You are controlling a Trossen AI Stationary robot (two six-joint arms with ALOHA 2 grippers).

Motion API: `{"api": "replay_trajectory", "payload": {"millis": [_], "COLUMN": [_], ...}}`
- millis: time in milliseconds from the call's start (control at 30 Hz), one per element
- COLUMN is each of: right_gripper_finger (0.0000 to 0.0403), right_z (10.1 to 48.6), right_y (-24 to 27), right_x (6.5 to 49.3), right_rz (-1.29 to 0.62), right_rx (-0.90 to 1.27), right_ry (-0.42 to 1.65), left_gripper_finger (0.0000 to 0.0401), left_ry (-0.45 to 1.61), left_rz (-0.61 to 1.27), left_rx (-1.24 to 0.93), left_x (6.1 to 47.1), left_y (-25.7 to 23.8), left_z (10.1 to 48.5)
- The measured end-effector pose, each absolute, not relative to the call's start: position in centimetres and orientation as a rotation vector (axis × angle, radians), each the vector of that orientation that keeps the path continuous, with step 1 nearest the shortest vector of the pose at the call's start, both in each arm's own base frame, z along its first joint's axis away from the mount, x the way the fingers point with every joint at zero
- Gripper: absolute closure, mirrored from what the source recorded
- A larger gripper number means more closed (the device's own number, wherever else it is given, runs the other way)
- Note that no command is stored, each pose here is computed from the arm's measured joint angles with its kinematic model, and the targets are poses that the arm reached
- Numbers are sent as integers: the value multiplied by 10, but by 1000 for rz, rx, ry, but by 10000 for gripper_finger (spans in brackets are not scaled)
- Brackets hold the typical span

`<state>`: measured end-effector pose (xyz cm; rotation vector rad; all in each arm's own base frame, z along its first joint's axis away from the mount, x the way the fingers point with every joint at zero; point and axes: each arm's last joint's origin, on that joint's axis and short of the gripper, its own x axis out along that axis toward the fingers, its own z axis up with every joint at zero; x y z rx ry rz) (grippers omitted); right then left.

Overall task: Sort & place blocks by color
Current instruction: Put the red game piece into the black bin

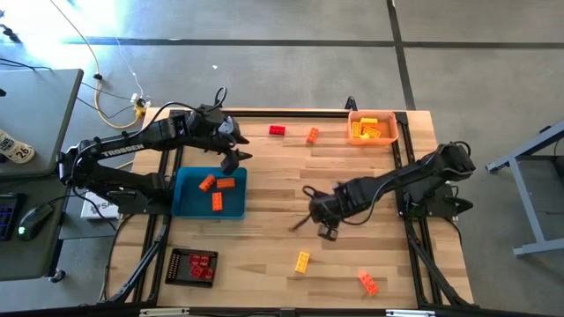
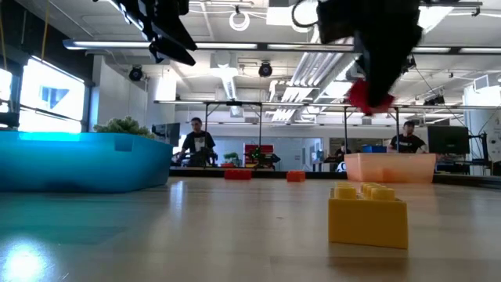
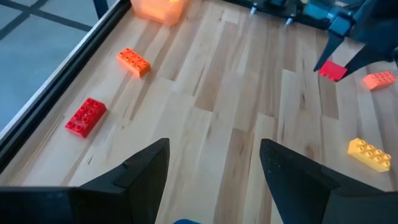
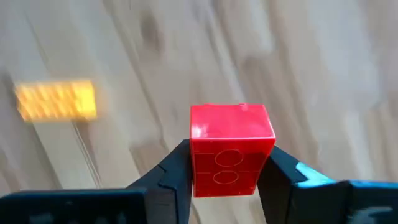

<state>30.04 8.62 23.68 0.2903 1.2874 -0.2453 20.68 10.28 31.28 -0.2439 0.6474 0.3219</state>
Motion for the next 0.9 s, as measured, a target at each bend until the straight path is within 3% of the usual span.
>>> {"api": "replay_trajectory", "payload": {"millis": [467,900], "right_gripper_finger": [290,290], "right_z": [289,316], "right_y": [55,43], "right_x": [343,370], "right_rz": [-332,-231], "right_rx": [392,404], "right_ry": [866,506], "left_gripper_finger": [162,162], "left_ry": [540,492], "left_rz": [120,-4], "left_rx": [-172,-137], "left_x": [219,229], "left_y": [89,69], "left_z": [322,326]}}
